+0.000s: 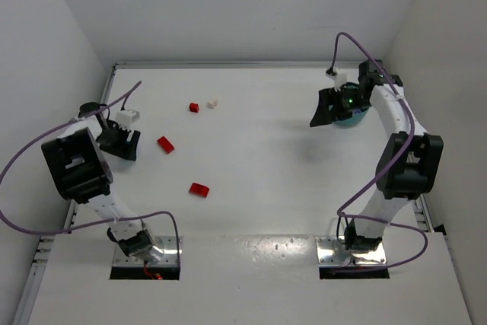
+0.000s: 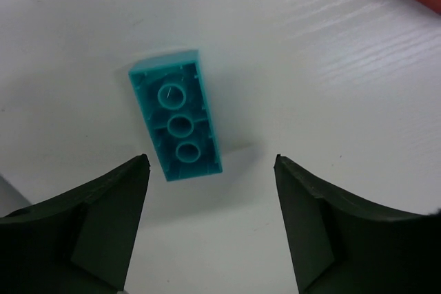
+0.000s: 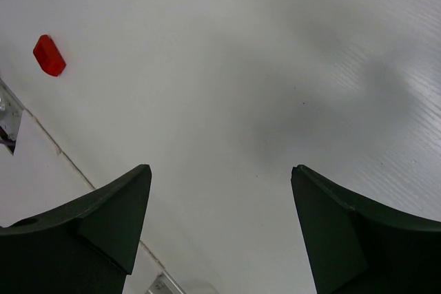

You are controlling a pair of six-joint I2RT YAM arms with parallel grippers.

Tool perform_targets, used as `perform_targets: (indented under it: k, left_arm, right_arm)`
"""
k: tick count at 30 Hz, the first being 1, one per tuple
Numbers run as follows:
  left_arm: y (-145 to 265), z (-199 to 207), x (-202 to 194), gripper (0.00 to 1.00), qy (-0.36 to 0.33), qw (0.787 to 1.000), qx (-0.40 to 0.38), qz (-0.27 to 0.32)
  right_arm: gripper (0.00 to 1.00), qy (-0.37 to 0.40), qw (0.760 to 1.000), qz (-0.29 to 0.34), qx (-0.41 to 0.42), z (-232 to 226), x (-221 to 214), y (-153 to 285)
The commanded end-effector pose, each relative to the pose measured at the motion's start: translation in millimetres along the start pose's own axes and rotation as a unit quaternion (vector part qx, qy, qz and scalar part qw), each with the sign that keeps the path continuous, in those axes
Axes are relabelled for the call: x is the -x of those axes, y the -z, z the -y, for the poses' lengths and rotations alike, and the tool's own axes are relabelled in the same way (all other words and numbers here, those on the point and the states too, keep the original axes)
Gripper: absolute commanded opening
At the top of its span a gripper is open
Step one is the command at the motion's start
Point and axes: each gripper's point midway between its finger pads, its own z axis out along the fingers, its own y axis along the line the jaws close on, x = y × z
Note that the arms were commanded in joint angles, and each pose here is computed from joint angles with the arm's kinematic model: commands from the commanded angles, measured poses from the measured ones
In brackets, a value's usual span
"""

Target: Sort the legos into containers by color

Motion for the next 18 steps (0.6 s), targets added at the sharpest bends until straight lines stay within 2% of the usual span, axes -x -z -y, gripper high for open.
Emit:
perform_targets:
  k: [1, 3, 10, 12, 15, 18]
  left_arm:
    - [-2, -8, 24, 0.75, -0.006, 0.999, 0.015, 0.028]
    - [-7, -7, 28, 0.62, -0.008, 0.999, 0.023, 0.025]
    - [-11, -1, 24, 0.39, -0.011, 0.999, 0.021, 0.021]
    - [-2, 6, 31, 0.35, -0.021, 0.999, 0.011, 0.042]
    - [21, 37, 52, 0.25, -0.069, 0.992, -0.042, 0.1]
    - [44, 77, 79, 0.21, -0.117, 0.976, -0.093, 0.158]
  right_arm:
    - [0.82, 0.022, 1.0, 0.018, 0.002, -4, 17, 5]
    - [0.79, 0.022, 1.0, 0.018, 0.002, -4, 17, 5]
    - [0.76, 0.029, 0.999, 0.019, 0.01, -9, 22, 5]
    - [0.73, 0.029, 0.999, 0.02, 0.026, -16, 23, 7]
    - [0.7, 0.032, 0.996, 0.035, 0.08, -41, 23, 7]
    - [0.7, 0.022, 0.988, 0.047, 0.148, -80, 16, 5]
